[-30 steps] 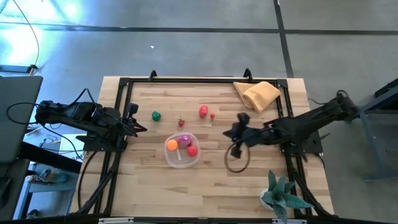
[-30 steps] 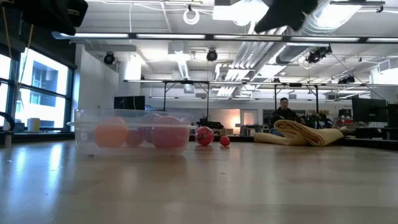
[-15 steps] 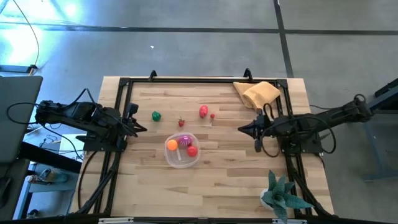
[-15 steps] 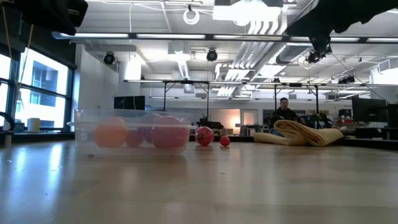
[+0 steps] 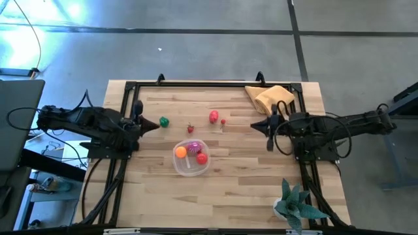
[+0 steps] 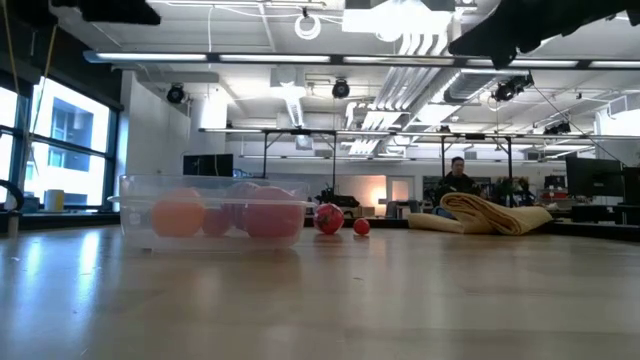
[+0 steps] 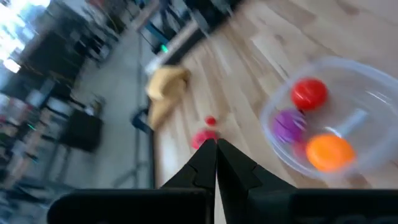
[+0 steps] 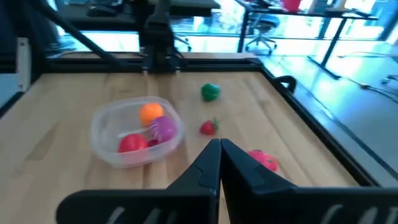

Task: Pick and placing Produce into tupperware
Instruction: Put the bell pepper into the transparent container

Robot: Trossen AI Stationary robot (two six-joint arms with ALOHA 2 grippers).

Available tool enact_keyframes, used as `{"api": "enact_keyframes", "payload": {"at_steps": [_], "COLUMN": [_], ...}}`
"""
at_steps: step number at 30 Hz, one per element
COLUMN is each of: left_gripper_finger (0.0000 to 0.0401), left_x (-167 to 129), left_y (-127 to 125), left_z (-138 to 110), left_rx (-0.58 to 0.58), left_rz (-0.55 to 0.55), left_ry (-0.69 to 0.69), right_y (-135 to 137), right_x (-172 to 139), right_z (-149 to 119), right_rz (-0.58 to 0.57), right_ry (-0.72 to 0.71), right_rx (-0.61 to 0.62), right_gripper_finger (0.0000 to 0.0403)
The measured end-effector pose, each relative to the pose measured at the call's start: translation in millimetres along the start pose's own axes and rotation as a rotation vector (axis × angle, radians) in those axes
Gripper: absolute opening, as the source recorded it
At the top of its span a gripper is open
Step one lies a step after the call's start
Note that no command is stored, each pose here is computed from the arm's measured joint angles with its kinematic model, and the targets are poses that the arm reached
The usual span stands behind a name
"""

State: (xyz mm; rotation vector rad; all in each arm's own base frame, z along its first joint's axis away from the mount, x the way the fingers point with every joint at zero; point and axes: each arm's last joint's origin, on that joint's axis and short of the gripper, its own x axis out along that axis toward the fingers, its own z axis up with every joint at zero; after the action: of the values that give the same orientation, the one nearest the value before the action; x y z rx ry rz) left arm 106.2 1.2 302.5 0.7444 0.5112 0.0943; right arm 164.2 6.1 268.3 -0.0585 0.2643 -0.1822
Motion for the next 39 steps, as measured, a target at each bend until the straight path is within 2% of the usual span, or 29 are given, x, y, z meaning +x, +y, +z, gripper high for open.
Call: {"api": "enact_keyframes", "payload": {"at_steps": [3,10,22,25,30,33,39], "left_gripper_finger": [0.0003,0.0003,0.0003,0.0003,0.0003,0.0003,0.0003], "left_x": [-0.3,-3.1,2.5,6.6,19.1,24.4,25.4], "left_y": [5.7,16.0,15.6,16.5,9.7,8.2,37.0], "left_z": [7.1,18.7,19.6,18.6,6.9,-4.8,-13.9], "left_rx": [0.027,-0.027,-0.050,-0.121,-0.262,-0.339,-0.520], "left_rz": [0.058,0.158,0.170,0.229,0.323,0.321,0.274], "left_ry": [-0.070,-0.191,-0.154,-0.082,0.171,0.327,0.544], "right_y": [-2.4,-3.7,-3.7,-3.7,-3.7,-3.7,-3.6], "right_x": [0.2,-0.1,0.0,-0.1,-0.1,-0.1,-0.1], "right_z": [-1.1,-3.6,-4.1,-3.9,-3.9,-3.9,-3.9], "right_rz": [-0.055,-0.101,-0.101,-0.101,-0.101,-0.101,-0.101], "right_ry": [0.012,0.039,0.043,0.043,0.043,0.043,0.043], "right_rx": [0.000,-0.008,-0.009,-0.009,-0.009,-0.009,-0.009], "right_gripper_finger": [0.0000,0.0000,0.0000,0.0000,0.0000,0.0000,0.0000]}}
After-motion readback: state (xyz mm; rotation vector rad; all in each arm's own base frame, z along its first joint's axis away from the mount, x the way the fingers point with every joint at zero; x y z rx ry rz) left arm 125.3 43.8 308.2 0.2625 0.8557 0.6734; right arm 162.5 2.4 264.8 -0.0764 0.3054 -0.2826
